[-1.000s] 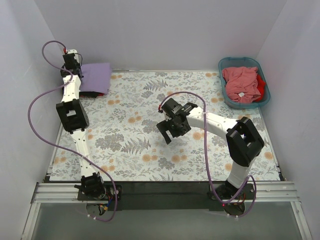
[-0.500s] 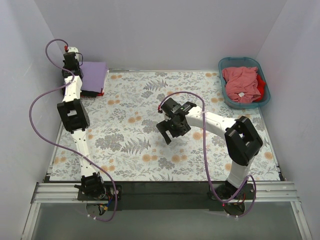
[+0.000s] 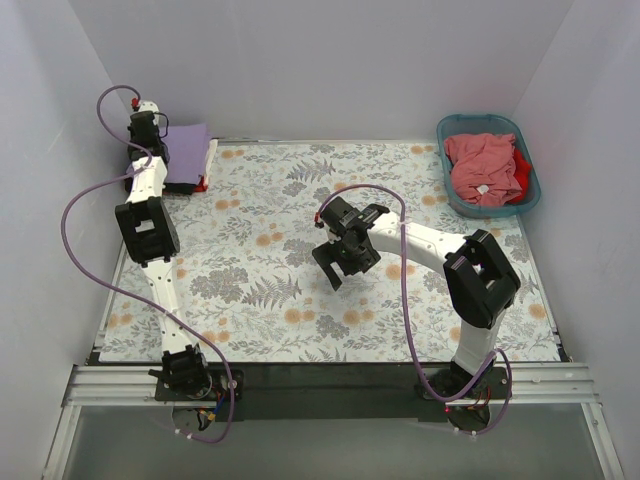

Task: Fold and stack the t-shirts
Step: Neatly place the folded tshirt to the corner

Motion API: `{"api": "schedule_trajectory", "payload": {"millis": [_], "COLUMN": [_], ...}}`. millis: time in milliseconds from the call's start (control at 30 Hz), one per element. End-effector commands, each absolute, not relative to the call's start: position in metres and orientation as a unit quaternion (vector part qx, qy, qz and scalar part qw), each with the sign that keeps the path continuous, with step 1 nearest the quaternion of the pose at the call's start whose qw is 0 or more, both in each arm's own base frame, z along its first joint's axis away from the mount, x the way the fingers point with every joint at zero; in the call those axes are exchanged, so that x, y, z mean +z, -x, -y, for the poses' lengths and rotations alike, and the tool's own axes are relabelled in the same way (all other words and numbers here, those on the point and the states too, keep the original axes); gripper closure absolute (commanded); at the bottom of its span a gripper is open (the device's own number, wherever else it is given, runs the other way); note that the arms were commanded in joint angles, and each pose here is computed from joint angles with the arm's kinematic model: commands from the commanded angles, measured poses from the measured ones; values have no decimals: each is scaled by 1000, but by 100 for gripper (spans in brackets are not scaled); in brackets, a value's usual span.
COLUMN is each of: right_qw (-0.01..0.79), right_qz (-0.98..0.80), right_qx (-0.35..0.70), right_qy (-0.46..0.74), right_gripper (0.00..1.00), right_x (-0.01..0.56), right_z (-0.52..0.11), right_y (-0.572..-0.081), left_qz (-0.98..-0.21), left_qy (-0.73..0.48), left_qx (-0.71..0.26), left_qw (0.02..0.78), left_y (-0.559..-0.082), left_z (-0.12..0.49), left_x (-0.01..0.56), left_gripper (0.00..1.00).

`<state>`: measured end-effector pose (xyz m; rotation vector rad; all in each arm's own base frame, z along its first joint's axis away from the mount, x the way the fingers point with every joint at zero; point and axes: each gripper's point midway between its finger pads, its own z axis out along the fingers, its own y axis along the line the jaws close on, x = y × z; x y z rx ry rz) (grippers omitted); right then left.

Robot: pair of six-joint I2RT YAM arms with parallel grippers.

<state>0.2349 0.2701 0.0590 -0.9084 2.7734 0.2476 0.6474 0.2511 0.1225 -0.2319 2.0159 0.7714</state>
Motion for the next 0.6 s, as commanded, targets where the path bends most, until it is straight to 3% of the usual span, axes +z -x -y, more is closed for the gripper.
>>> {"api": "schedule_trajectory", "payload": {"millis": [0,200,233,267,300,367,567], "right_qw": [108,105,106,106,107,107,141], "right_qz": [-941,-942,-941,-942,-941,-942,-941], "right_qx": [90,89,89,89,90,90,72], "right_qy": [308,307,308,307,307,306,299], "right_gripper": [2,2,2,2,2,2,2], "right_x": [66,65,65,65,66,66,80], "right_z": [-273,-272,-272,-272,-272,-272,-265], "right_y": [-238,-237,-237,-237,-237,-237,-247], "left_qz": [-799,-797,-796,-798,-797,-795,-783], "left_qy": [117,122,122,122,125,127,160], "left_qx": [340,334,335,335,337,338,297], "left_qw": [482,488,489,486,485,487,523], "left_y": [-645,-647,-647,-645,-644,-642,-638], "left_z": [-268,-267,-267,-267,-268,-266,-243], "left_x": [134,134,135,134,135,141,177], "left_gripper": [88,87,81,60,45,26,16]}}
